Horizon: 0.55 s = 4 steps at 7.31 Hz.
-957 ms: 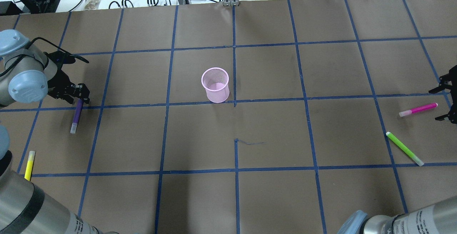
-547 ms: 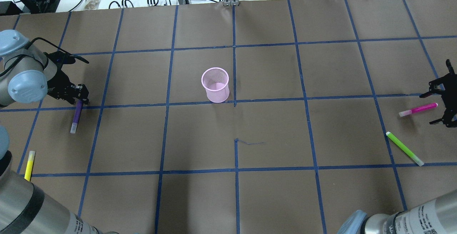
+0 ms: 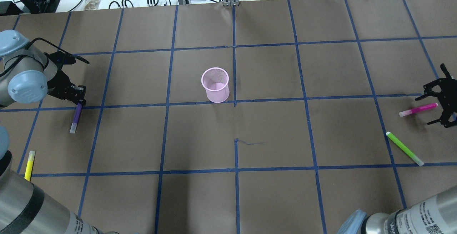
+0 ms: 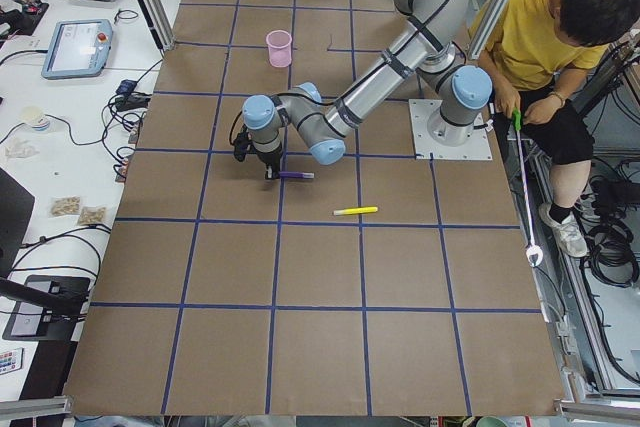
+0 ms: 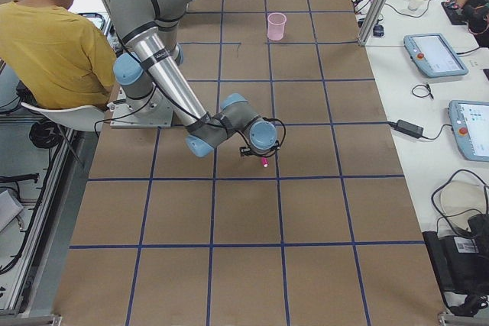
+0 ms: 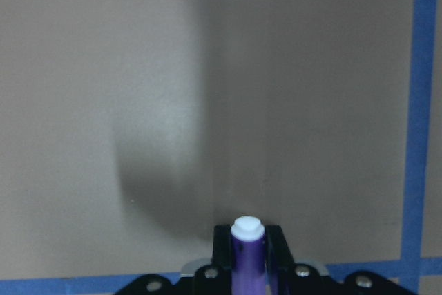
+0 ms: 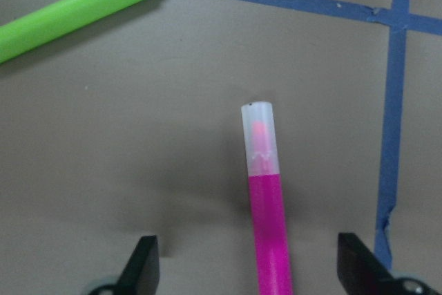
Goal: Insert purple and pink pens into pink cup
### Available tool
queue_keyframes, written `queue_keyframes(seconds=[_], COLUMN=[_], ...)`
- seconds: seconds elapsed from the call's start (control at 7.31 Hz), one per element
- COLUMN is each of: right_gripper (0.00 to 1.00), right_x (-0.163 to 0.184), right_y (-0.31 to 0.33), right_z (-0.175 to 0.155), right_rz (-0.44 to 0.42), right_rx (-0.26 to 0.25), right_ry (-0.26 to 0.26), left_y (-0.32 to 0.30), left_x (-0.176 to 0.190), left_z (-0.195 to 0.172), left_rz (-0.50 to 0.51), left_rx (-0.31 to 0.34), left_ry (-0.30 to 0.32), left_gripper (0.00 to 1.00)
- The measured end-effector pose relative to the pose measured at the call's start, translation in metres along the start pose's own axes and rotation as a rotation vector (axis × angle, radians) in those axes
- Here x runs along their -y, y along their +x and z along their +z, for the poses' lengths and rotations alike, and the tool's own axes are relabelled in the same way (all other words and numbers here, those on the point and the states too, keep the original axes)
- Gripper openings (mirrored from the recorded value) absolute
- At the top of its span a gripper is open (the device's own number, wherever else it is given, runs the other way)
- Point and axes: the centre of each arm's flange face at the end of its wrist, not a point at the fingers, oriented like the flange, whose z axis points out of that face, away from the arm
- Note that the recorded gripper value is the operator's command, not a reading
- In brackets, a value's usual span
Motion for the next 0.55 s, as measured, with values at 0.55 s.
queue_keyframes(seconds=[0.55], right_gripper=[0.33], right_x=[-0.001], right_y=[-0.001], right_z=[0.006], right_rz=[-0.004], right_rx=[0.007], right_ry=[0.009], left_y=[0.006], left_x=[0.000], left_z=[-0.020], left_rz=[0.005], left_rx=[-0.003], left_ry=[-0.001], left_gripper=[0.00])
